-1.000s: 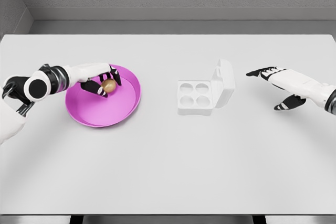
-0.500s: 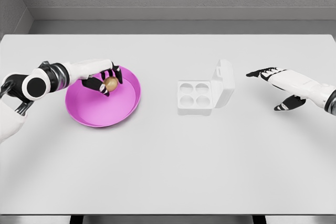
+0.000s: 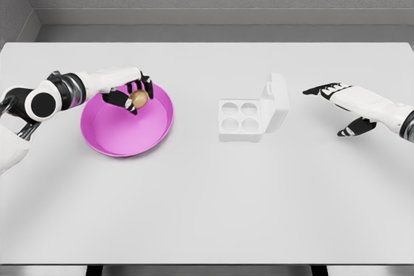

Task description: Pack egg into the box and close the box lid

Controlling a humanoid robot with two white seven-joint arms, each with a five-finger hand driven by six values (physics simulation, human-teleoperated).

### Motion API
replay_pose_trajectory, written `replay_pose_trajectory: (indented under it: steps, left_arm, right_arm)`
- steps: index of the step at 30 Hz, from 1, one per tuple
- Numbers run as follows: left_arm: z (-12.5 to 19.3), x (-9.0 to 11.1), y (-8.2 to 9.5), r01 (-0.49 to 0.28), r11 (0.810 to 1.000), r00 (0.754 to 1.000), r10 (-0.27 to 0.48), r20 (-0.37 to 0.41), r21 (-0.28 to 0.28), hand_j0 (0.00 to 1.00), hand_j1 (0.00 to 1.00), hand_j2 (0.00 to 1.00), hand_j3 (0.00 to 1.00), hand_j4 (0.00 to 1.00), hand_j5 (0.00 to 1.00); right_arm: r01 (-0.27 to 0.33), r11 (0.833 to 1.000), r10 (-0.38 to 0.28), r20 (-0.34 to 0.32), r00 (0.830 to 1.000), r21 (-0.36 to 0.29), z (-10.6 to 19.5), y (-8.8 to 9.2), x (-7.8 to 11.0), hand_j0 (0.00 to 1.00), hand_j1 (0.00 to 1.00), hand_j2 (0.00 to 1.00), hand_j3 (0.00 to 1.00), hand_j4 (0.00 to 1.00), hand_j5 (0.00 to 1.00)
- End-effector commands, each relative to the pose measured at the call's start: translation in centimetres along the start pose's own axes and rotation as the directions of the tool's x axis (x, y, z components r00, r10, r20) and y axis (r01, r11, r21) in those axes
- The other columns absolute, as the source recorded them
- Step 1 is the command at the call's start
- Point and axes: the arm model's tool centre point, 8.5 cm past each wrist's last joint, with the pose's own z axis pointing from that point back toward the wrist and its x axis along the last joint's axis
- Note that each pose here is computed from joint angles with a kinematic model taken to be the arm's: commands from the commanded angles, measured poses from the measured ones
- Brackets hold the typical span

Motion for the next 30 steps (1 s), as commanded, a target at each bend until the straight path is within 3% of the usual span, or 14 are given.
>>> replay_pose_trajectory:
  steps: [1, 16, 30]
  left_arm:
    - [0.1, 0.2, 0.1, 0.003, 1.0, 1.0, -0.003, 0.007, 0.004, 0.43, 0.43, 0.43, 0.43, 0.43, 0.43]
    - [-0.1, 1.0, 0.5, 0.009, 1.0, 1.0, -0.009, 0.029, 0.014, 0.41, 0.41, 0.41, 0.41, 0.41, 0.41]
    - [-1.3, 3.1, 0.4, -0.006, 1.0, 0.996, 0.004, 0.084, 0.023, 0.4, 0.4, 0.4, 0.4, 0.4, 0.4]
  right_arm:
    - [0.003, 1.0, -0.003, -0.003, 1.0, 0.0, 0.1, 0.0, -0.1, 1.0, 1.0, 1.0, 1.0, 1.0, 1.0]
    - [0.005, 1.0, -0.005, -0.009, 1.0, 0.004, 0.2, 0.2, -0.3, 1.0, 1.0, 1.0, 1.0, 1.0, 1.0]
    - [0.005, 1.0, -0.005, -0.01, 1.0, 0.007, 0.3, 0.2, -0.3, 1.0, 1.0, 1.0, 1.0, 1.0, 1.0]
